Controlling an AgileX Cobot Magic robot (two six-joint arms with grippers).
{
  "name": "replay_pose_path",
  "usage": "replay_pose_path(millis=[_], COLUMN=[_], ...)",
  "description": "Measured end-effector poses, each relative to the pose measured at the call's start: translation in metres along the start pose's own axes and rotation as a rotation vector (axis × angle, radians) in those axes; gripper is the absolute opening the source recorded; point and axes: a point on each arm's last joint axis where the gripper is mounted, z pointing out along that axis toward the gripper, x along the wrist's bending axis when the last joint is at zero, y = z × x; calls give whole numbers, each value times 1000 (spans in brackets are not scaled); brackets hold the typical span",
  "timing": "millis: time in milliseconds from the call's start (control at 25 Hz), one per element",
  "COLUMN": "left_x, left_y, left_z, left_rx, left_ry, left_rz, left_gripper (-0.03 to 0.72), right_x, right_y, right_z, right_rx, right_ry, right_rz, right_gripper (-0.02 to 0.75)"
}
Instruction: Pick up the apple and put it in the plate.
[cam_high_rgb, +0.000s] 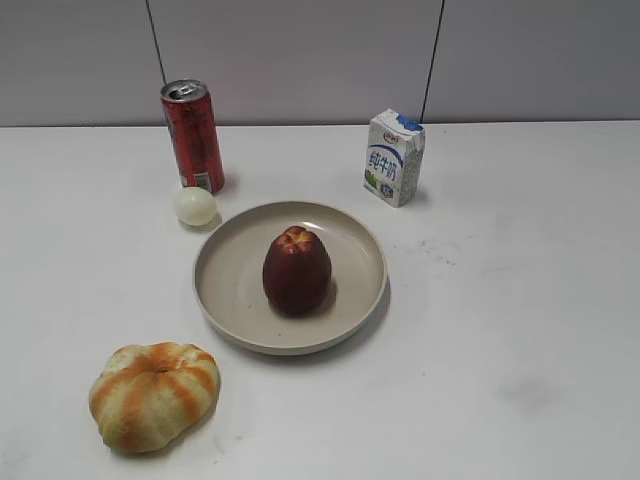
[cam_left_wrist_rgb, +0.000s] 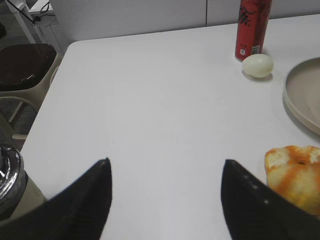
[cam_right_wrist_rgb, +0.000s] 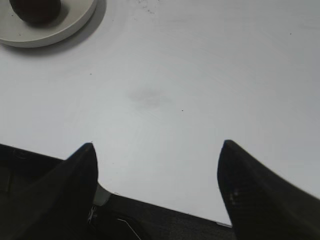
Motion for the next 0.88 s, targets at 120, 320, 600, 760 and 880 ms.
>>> replay_pose_path(millis=[120,320,600,760,880], left_x=[0,0,0,0,0], left_y=[0,0,0,0,0], left_z=[0,0,0,0,0], left_rx=[0,0,0,0,0], left_ry=[0,0,0,0,0], left_rz=[0,0,0,0,0], left_gripper=[521,521,521,521,521], right_x=[0,0,-2,-1,0], right_y=[0,-1,-11,-17,-20], right_z=[0,-3,-17,-25,-29], right_rx=[0,-19,-146,-221,-257], right_ry=[0,-2,-112,-195,-218], right_rz=[0,2,93,147,159], right_gripper=[592,592,592,592,592])
